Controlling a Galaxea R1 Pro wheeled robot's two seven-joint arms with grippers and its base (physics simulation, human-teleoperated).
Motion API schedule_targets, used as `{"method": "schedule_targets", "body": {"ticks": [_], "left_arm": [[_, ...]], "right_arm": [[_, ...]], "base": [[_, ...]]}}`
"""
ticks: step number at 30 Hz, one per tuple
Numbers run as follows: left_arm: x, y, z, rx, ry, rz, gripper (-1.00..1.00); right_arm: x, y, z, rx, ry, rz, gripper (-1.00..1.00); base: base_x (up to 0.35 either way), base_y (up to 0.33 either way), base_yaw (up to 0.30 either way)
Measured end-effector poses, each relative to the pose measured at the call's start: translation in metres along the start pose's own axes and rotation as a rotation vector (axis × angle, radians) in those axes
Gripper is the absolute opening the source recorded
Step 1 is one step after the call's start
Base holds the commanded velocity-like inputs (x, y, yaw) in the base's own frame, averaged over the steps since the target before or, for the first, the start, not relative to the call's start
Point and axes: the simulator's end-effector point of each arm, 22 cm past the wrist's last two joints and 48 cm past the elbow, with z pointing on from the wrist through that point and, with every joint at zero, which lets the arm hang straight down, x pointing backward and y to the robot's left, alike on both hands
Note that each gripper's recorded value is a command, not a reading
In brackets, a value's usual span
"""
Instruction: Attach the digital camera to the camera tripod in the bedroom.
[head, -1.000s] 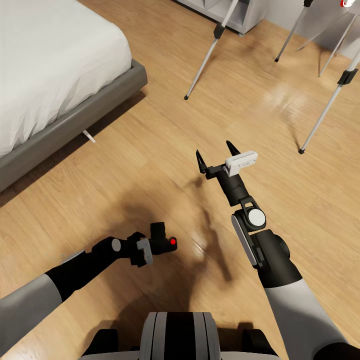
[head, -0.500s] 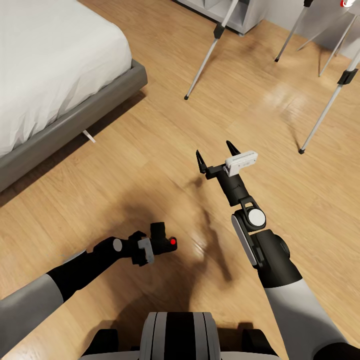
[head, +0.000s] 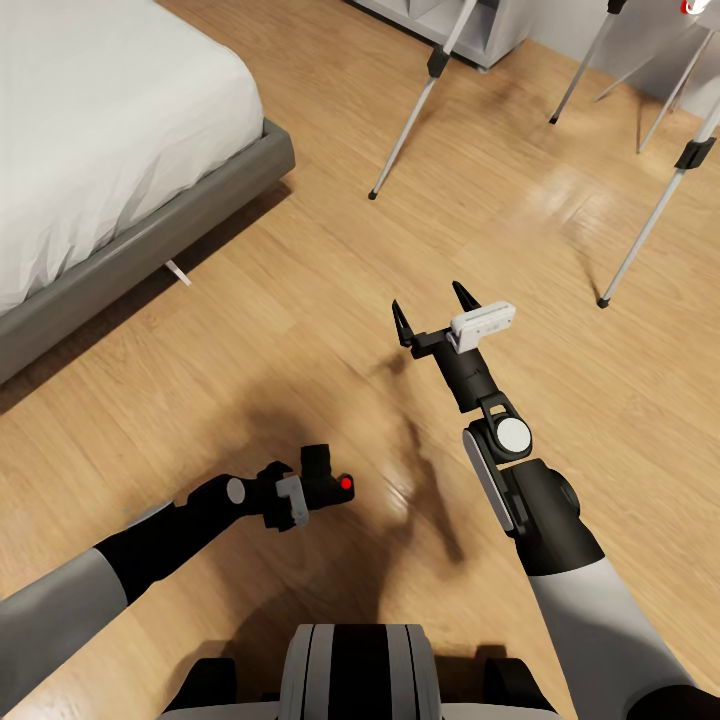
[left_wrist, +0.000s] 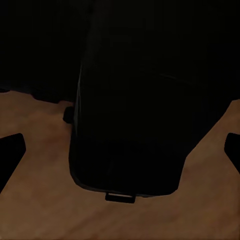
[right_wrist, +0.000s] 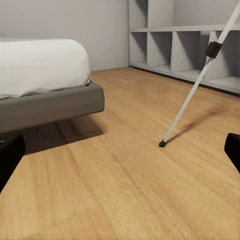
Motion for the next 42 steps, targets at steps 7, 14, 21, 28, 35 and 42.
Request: {"method": "schedule_targets", "body": {"ticks": [7, 14, 21, 28, 35, 42], "left_arm": [[0.001, -0.001, 0.001, 0.002, 0.003, 0.0, 1.0], [0.006, -0.001, 0.002, 0.004, 0.014, -0.005, 1.0], [0.013, -0.005, 0.005, 0.011, 0.03, -0.004, 1.0], [0.014, -0.002, 0.007, -0.01, 0.036, -0.005, 1.0], [0.012, -0.002, 0.008, -0.013, 0.034, -0.005, 1.0], [0.011, -0.003, 0.008, -0.012, 0.032, -0.006, 1.0]], "right_arm": [[0.0, 0.0, 0.0, 0.0, 0.0, 0.0, 1.0], [0.0, 0.0, 0.0, 0.0, 0.0, -0.001, 1.0], [0.0, 0.0, 0.0, 0.0, 0.0, 0.0, 1.0], [0.0, 0.0, 0.0, 0.0, 0.0, 0.0, 1.0], [0.0, 0.0, 0.0, 0.0, 0.0, 0.0, 1.0], [0.0, 0.0, 0.0, 0.0, 0.0, 0.0, 1.0]], "base": [[0.0, 0.0, 0.0], [0.0, 0.0, 0.0], [0.0, 0.0, 0.0], [0.0, 0.0, 0.0], [0.0, 0.0, 0.0], [0.0, 0.0, 0.0]]}}
